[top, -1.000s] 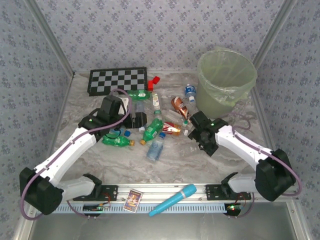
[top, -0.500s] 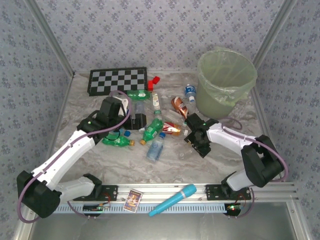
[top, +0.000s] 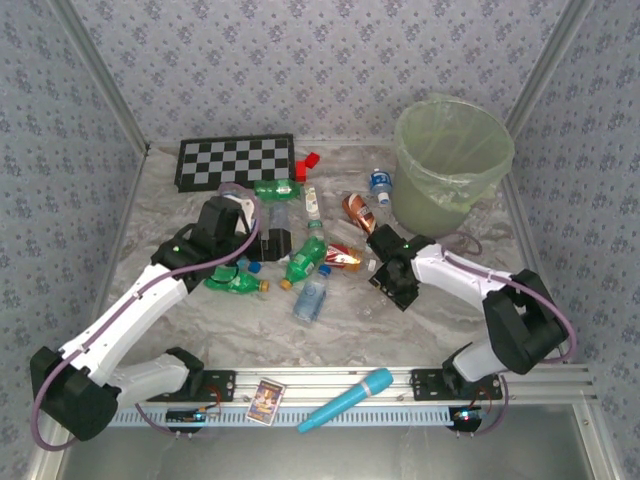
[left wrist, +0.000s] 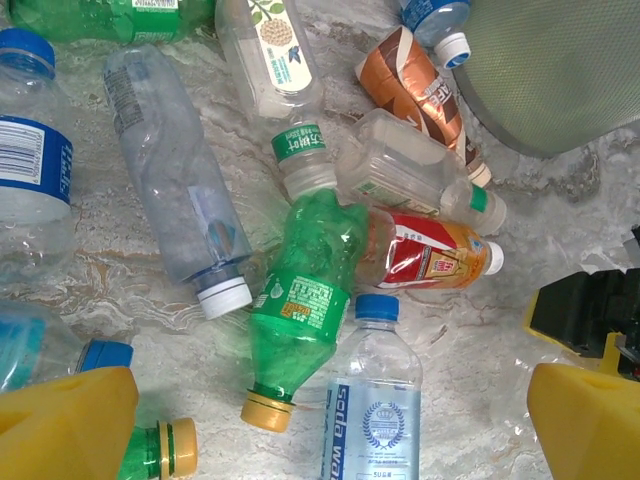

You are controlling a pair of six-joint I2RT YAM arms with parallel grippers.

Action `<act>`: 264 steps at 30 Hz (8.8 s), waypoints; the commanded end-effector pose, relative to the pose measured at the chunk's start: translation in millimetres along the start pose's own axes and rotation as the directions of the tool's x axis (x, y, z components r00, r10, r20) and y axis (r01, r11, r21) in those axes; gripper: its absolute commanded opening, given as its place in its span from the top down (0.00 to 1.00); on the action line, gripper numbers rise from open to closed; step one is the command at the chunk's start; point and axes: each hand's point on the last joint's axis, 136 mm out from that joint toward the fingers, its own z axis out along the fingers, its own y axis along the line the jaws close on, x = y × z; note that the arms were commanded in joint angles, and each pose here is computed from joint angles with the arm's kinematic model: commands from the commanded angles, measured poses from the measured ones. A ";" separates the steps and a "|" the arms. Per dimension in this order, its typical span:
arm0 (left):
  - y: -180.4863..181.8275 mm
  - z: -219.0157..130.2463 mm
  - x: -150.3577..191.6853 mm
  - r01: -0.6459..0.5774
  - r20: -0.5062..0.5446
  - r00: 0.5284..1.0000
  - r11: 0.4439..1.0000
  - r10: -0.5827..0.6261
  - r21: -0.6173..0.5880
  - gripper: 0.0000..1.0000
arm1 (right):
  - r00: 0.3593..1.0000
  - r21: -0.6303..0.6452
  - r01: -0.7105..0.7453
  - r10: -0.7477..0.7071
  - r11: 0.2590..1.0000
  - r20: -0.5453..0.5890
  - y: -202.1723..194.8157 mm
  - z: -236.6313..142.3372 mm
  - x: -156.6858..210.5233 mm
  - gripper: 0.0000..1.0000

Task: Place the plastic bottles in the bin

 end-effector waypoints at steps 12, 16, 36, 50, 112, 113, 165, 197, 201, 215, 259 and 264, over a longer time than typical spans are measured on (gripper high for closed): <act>-28.3 -27.3 -31.6 -0.002 0.123 0.992 0.995 -0.010 0.098 0.00 | 0.926 -0.149 0.205 -0.143 0.967 0.351 21.6 -142.1 -48.8 0.51; -34.9 -35.0 -41.9 0.007 0.162 0.986 0.993 -0.027 0.122 0.00 | 0.859 -0.194 0.304 -0.180 0.933 0.479 32.6 -200.3 -66.0 0.51; -59.9 -69.8 -93.6 -0.016 0.266 0.964 0.990 -0.022 0.139 0.00 | 0.728 -0.505 0.357 0.104 0.786 0.677 53.3 -354.6 -181.5 0.51; -60.8 -89.6 -102.1 -0.003 0.313 0.949 0.990 -0.041 0.139 0.00 | 0.801 -0.604 0.188 0.235 0.774 0.550 101.2 -325.2 -292.7 0.46; 16.8 -69.3 -33.8 0.061 0.209 0.977 0.988 -0.030 -0.144 0.00 | 0.667 -0.090 0.603 -0.440 0.792 0.601 151.8 -256.2 -133.4 0.01; 19.0 -68.6 -28.0 0.062 0.200 0.979 0.988 -0.032 -0.145 0.00 | 0.677 -0.090 0.605 -0.451 0.792 0.582 151.7 -247.6 -124.9 0.00; 38.9 -90.2 49.9 0.095 0.092 0.992 0.991 -0.087 -0.097 0.00 | 0.768 0.001 0.635 -0.632 0.772 -0.103 95.6 21.9 120.9 0.21; 25.6 -88.1 37.8 0.095 0.113 0.990 0.995 -0.089 -0.041 0.00 | 0.728 -0.056 0.684 -0.686 0.727 -0.011 118.1 -0.6 106.4 0.45; 18.3 -80.3 28.4 0.105 0.141 0.985 0.994 -0.104 -0.001 0.00 | 0.737 -0.058 0.675 -0.675 0.735 0.026 114.2 -23.6 98.5 0.46; -25.9 -42.6 -20.0 0.070 0.143 0.986 0.988 -0.089 0.135 0.00 | 0.791 -0.194 0.597 -0.531 0.778 0.306 102.4 -144.5 22.3 0.50; -41.9 -52.2 -62.4 0.005 0.246 0.969 0.993 -0.034 0.116 0.00 | 0.874 -0.505 0.145 0.129 0.851 0.469 82.2 -263.5 -302.4 0.47; -41.0 -51.6 -61.1 0.005 0.246 0.969 0.994 -0.033 0.113 0.00 | 0.871 -0.490 0.127 0.139 0.862 0.470 75.0 -260.1 -307.1 0.43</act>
